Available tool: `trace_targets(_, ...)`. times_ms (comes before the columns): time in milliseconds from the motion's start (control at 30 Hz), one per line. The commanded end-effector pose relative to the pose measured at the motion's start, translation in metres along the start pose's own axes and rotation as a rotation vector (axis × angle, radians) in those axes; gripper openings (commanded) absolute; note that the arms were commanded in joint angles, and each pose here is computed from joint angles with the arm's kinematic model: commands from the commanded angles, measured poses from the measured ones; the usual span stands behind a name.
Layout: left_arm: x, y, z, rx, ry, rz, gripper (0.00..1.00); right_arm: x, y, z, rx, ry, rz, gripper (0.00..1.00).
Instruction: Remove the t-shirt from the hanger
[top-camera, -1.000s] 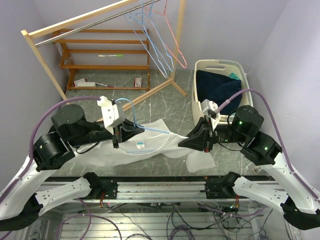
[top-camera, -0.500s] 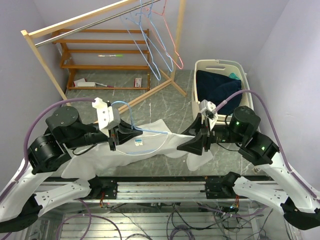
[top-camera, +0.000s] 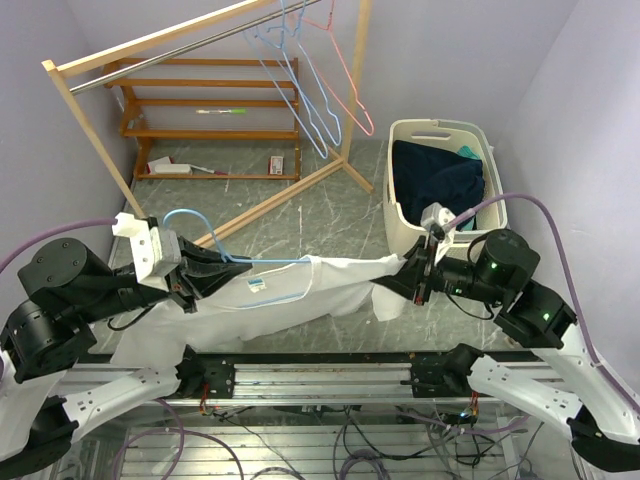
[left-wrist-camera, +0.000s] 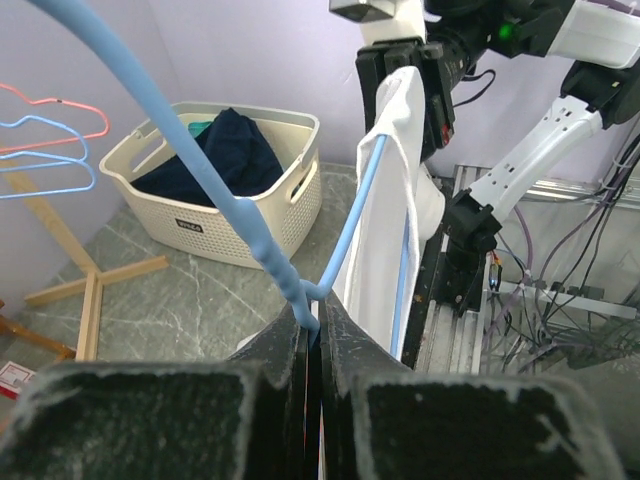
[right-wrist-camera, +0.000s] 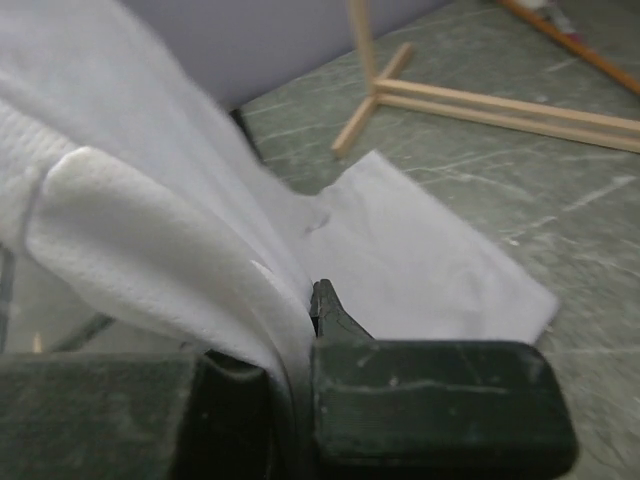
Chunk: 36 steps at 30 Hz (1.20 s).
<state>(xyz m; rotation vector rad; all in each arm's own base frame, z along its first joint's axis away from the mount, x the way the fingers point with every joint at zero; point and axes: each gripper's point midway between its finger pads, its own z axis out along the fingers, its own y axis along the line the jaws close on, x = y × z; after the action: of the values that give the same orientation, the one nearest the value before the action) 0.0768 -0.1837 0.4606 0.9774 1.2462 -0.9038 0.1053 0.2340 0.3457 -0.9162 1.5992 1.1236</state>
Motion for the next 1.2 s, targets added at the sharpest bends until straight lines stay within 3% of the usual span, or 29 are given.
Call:
trace_targets(0, 0.002, 0.003, -0.005, -0.034, -0.004, -0.02, 0.07, -0.029, -0.045, -0.025, 0.337, -0.12, 0.03, 0.0)
trace_targets(167, 0.015, 0.005, -0.014, -0.069, 0.006, -0.036, 0.07, -0.054, -0.08, -0.074, 0.645, -0.293, 0.088, 0.0)
trace_targets(333, 0.025, 0.007, -0.018, -0.096, 0.014, -0.048, 0.07, -0.06, -0.088, -0.109, 0.772, -0.385, 0.128, 0.0)
trace_targets(467, 0.028, 0.009, -0.017, -0.107, 0.01, -0.046, 0.07, -0.05, -0.09, -0.102, 0.775, -0.309, 0.143, 0.0)
trace_targets(633, 0.022, 0.011, -0.015, -0.115, -0.011, -0.036, 0.07, -0.021, -0.087, -0.06, 0.662, -0.106, 0.144, 0.0)
trace_targets(733, 0.015, 0.012, -0.019, -0.127, -0.038, -0.031, 0.07, 0.005, -0.103, -0.054, 0.744, -0.001, 0.196, 0.0)
trace_targets(1167, -0.002, 0.018, -0.068, -0.249, -0.104, -0.019, 0.07, 0.04, -0.13, -0.069, 0.944, 0.075, 0.263, 0.0)
